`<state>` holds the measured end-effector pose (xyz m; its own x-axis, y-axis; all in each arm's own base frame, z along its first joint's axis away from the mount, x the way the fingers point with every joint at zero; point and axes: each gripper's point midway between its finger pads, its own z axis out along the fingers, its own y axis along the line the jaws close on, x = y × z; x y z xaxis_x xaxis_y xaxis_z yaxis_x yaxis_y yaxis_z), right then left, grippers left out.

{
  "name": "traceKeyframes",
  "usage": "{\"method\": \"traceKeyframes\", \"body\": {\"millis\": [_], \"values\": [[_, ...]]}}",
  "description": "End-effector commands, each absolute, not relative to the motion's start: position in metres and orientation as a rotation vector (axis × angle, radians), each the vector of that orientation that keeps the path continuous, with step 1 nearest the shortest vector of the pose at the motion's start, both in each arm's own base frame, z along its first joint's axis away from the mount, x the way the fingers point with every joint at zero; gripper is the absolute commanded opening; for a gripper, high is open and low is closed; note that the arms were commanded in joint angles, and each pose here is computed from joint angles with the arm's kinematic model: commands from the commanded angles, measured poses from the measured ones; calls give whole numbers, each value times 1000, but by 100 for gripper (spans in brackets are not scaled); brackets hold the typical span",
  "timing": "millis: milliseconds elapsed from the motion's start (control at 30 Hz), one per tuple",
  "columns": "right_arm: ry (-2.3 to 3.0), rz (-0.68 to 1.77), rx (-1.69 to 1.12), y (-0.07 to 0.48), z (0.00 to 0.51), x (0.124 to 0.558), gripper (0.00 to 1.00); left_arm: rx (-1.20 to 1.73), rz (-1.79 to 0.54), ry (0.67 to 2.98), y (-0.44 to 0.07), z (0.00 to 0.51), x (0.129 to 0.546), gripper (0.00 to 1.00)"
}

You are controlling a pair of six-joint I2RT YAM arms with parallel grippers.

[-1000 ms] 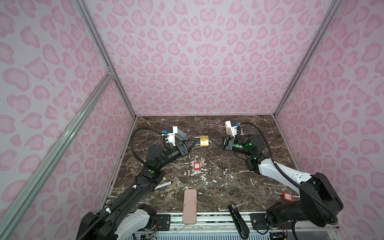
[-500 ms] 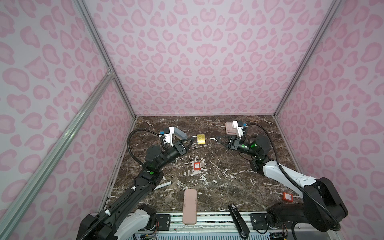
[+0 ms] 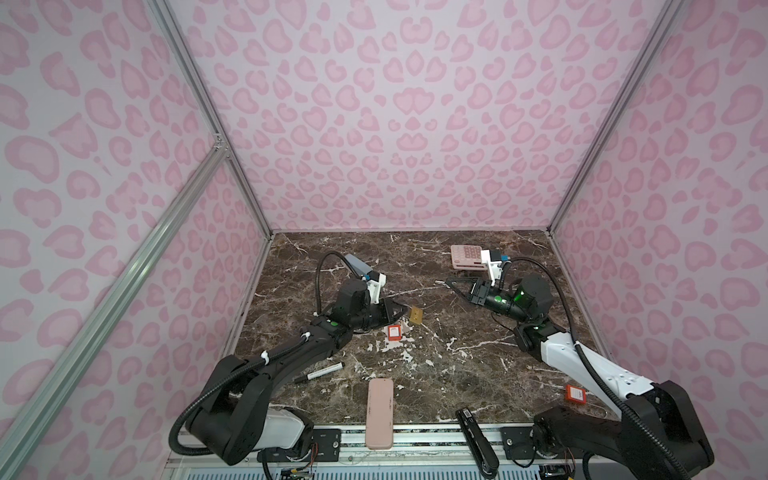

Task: Lock with the key

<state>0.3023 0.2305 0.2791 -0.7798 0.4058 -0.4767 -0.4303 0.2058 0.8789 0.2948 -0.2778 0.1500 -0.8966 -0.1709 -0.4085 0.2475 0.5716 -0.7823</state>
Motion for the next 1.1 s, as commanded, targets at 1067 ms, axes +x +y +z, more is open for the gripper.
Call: {"method": "traceKeyframes", "body": {"millis": [1067], "values": [[1947, 1507, 31, 203, 249, 283, 0, 373, -1055, 2767, -317, 42, 318, 15]]}}
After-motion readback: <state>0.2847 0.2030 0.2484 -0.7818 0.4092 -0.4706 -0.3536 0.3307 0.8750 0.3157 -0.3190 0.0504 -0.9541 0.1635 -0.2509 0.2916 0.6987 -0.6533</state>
